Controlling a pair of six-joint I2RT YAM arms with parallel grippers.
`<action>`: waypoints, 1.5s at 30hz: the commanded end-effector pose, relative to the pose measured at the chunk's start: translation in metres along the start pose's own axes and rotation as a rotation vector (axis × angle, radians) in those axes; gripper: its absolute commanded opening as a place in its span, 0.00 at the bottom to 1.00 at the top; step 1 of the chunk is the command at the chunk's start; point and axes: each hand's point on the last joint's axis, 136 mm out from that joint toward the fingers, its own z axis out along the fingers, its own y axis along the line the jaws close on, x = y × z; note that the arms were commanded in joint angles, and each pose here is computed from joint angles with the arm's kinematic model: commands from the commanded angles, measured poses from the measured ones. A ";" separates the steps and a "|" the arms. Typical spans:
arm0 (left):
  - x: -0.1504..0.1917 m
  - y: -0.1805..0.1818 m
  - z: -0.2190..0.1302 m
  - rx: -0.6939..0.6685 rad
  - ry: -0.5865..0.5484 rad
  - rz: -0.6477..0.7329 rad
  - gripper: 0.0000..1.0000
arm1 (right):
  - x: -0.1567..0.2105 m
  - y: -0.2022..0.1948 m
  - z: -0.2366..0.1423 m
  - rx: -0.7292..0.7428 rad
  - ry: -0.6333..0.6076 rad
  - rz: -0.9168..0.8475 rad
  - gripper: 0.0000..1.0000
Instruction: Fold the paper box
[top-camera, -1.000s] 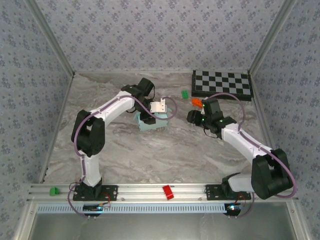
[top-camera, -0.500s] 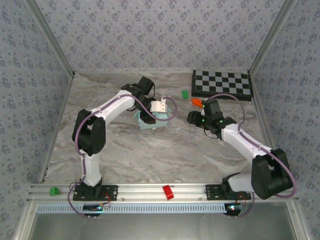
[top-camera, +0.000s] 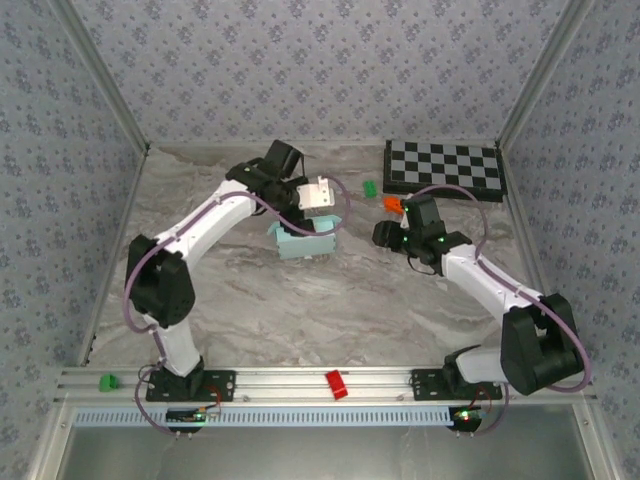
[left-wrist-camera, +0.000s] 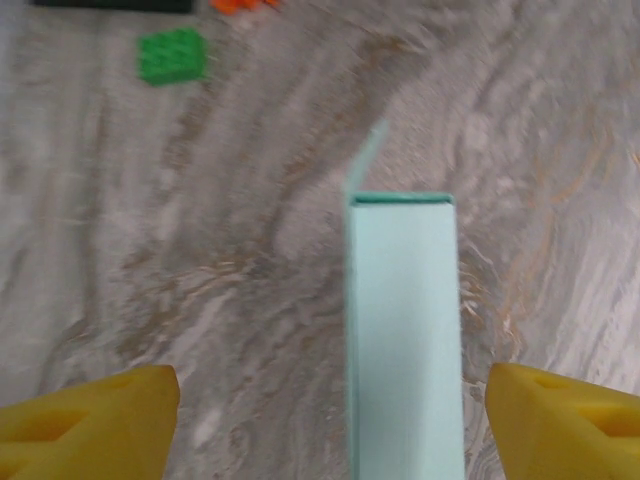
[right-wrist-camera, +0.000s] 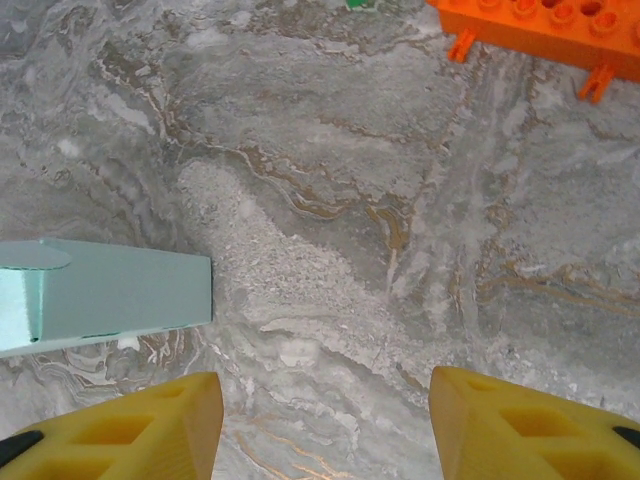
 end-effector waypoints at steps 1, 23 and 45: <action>-0.022 0.027 -0.041 -0.166 -0.102 -0.178 0.81 | -0.015 0.012 -0.005 -0.026 0.001 -0.088 0.59; 0.112 -0.018 -0.088 -0.294 -0.075 -1.190 0.81 | -0.035 0.084 0.001 -0.228 0.145 -0.470 0.58; 0.111 -0.025 -0.034 -0.103 -0.101 -1.292 0.62 | -0.014 0.118 0.034 -0.282 0.213 -0.534 0.56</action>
